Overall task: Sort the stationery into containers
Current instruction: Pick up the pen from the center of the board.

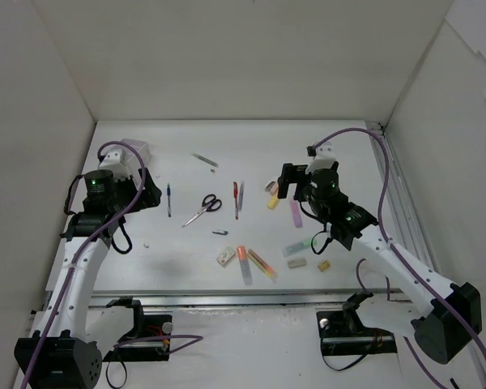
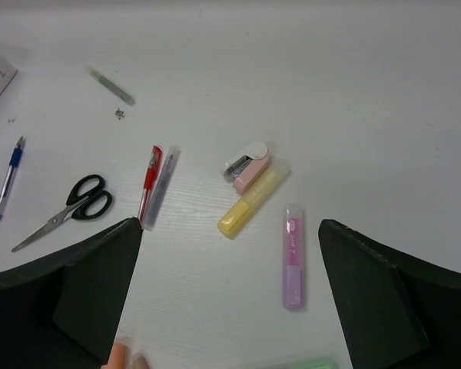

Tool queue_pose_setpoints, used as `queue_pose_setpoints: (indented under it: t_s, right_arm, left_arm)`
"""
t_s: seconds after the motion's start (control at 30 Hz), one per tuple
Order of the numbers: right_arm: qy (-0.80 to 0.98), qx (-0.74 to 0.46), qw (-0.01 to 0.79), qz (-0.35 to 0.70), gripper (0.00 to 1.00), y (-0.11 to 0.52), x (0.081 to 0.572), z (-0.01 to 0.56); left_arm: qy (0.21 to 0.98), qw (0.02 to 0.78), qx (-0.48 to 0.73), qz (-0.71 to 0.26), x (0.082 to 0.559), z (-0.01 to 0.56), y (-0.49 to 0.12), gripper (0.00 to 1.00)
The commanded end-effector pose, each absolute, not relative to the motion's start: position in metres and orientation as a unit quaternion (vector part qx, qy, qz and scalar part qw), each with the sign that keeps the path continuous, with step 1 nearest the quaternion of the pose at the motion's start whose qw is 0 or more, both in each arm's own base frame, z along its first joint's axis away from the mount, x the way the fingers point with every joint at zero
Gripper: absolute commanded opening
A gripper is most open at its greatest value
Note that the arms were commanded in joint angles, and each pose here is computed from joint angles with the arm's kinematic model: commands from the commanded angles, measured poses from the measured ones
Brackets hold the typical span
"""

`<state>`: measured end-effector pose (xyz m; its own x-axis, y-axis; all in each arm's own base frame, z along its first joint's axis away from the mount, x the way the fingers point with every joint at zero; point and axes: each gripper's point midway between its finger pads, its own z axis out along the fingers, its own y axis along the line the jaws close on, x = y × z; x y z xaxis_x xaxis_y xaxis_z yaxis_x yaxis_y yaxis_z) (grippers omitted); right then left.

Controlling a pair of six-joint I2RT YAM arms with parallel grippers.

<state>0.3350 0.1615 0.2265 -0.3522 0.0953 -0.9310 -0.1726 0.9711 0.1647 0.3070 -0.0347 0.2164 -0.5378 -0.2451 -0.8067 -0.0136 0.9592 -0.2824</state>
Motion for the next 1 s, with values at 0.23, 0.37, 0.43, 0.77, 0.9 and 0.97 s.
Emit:
queue_pose_setpoints:
  t_s: [0.23, 0.37, 0.43, 0.77, 0.9, 0.97]
  right_arm:
    - [0.773, -0.138, 0.594, 0.172, 0.98, 0.203, 0.328, 0.247]
    - [0.777, -0.289, 0.538, 0.149, 0.98, 0.246, 0.316, 0.211]
    - [0.783, -0.357, 0.489, 0.144, 0.95, 0.265, 0.311, 0.183]
    - [0.773, -0.486, 0.384, 0.139, 0.87, 0.33, 0.295, 0.109]
    - [0.76, -0.518, 0.36, 0.156, 0.81, 0.351, 0.288, 0.091]
    - [0.756, -0.53, 0.35, 0.161, 0.78, 0.361, 0.288, 0.082]
  left_arm:
    - [0.842, 0.514, -0.086, -0.137, 0.318, 0.236, -0.035, 0.99]
    - [0.851, 0.496, -0.085, -0.148, 0.321, 0.223, -0.04, 0.99]
    - [0.855, 0.489, -0.087, -0.152, 0.323, 0.217, -0.042, 1.0]
    - [0.874, 0.457, -0.096, -0.138, 0.323, 0.19, -0.038, 1.0]
    - [0.883, 0.441, -0.099, -0.129, 0.326, 0.18, -0.035, 1.0]
    - [0.885, 0.436, -0.101, -0.126, 0.327, 0.176, -0.034, 1.0]
